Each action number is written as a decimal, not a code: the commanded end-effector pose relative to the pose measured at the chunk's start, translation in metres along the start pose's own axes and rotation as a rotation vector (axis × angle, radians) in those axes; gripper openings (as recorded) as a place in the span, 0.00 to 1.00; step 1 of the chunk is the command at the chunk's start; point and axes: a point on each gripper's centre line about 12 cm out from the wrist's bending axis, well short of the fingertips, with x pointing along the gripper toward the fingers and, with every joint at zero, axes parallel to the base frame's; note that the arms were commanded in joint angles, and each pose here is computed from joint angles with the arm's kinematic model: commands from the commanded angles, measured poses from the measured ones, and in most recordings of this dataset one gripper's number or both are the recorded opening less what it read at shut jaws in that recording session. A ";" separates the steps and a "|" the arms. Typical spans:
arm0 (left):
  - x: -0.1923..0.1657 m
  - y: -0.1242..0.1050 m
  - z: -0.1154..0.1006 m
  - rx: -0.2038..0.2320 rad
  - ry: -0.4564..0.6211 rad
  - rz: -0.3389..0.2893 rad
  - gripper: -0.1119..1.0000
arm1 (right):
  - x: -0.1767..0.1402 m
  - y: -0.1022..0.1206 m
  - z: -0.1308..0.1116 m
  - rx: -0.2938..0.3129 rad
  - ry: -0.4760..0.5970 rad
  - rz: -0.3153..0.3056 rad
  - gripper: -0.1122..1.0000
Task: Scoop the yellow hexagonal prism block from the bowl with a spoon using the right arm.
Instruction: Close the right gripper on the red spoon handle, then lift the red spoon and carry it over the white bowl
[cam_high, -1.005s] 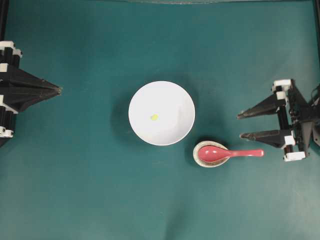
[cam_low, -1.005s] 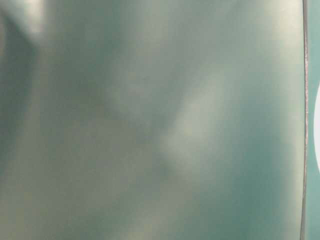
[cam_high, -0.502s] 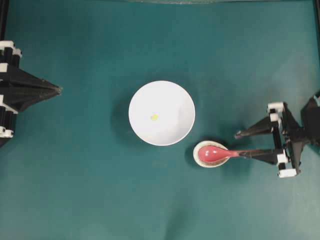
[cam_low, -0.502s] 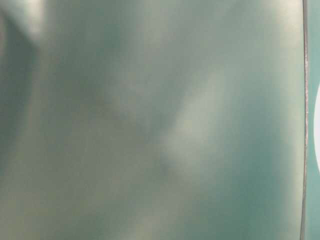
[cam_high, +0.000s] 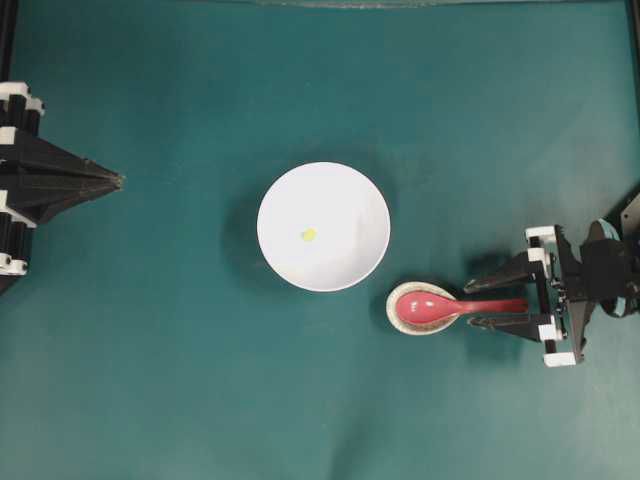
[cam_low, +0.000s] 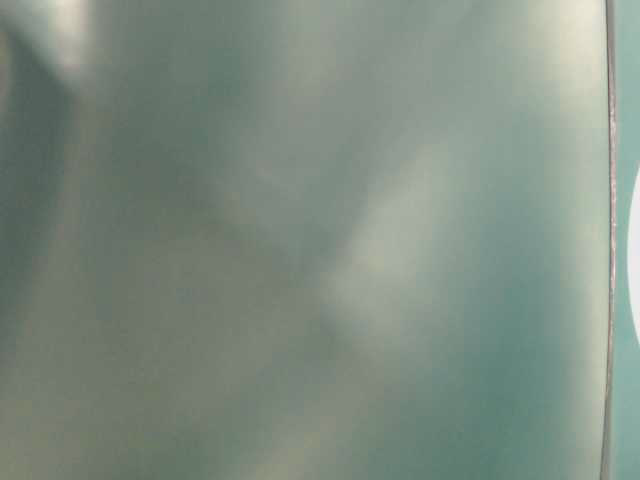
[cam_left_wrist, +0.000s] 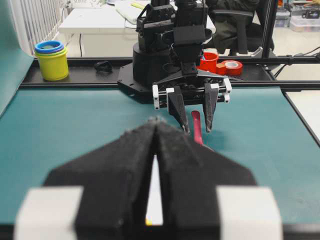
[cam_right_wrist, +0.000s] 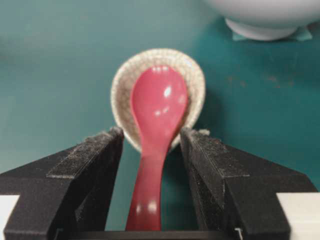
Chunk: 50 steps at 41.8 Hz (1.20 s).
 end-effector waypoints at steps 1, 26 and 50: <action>0.003 0.000 0.006 0.003 -0.015 -0.001 0.10 | 0.000 0.002 0.001 0.006 0.002 0.004 0.60; 0.003 0.000 0.003 0.003 0.008 -0.001 0.10 | 0.001 0.002 -0.006 0.006 0.058 0.002 0.60; 0.003 0.000 0.003 0.003 0.011 -0.001 0.10 | 0.007 0.007 -0.001 0.006 0.033 0.009 0.36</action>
